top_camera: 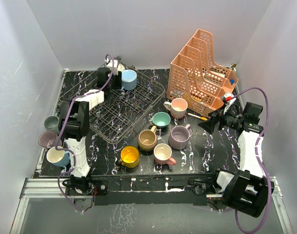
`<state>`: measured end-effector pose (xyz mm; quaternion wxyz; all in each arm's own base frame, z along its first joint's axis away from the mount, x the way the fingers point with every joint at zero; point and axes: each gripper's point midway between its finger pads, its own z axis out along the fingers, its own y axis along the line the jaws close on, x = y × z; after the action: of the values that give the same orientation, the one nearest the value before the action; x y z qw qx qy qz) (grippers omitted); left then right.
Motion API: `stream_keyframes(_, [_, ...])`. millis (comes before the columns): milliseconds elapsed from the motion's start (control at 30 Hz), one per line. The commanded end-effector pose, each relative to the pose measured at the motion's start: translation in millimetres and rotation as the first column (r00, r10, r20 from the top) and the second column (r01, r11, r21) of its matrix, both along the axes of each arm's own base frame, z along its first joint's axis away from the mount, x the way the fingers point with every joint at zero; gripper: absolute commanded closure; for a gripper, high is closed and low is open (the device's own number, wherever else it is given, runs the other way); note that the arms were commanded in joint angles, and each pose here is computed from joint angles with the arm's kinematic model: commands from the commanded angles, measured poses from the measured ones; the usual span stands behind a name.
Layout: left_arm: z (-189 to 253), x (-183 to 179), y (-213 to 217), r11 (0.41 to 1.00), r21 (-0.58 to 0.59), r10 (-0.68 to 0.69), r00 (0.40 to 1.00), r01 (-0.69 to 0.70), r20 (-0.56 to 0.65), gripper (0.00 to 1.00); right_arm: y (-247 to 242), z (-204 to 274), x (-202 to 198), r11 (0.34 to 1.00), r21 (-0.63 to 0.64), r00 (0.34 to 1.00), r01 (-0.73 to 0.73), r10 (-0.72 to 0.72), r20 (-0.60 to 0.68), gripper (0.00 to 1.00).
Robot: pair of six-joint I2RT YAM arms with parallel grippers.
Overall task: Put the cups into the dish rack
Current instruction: Turn the cup upside down in the dish rack, then adjust the cup in the dish rack.
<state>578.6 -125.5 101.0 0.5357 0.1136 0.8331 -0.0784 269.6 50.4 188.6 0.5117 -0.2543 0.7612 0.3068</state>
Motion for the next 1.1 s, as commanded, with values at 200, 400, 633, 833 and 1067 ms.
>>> stream_keyframes(200, [65.1,-9.1,3.4,0.991,-0.126,0.055,0.998,-0.052,0.021,0.74,-0.1,7.0,1.6,1.000,-0.007,0.999,-0.011,0.011,0.053,0.01])
stream_keyframes(400, [79.1,-30.2,-6.9,0.979,-0.204,0.010,1.000,-0.008,0.009,0.86,0.1,6.8,1.0,1.000,-0.009,0.998,-0.011,0.012,0.055,0.00])
stream_keyframes(633, [57.8,-52.2,-14.5,0.977,-0.213,-0.052,0.992,0.027,-0.111,1.00,0.2,6.6,1.3,1.000,-0.006,0.998,-0.013,0.014,0.054,0.00])
stream_keyframes(833, [32.9,-53.1,-15.3,0.979,-0.205,-0.054,0.981,0.014,-0.189,1.00,0.0,5.5,1.0,1.000,-0.010,0.998,-0.011,0.012,0.054,0.00])
stream_keyframes(1067, [12.1,-37.1,-14.6,0.980,-0.197,-0.024,0.971,-0.025,-0.239,1.00,-0.5,4.2,1.5,1.000,-0.010,0.999,-0.010,0.011,0.050,0.00])
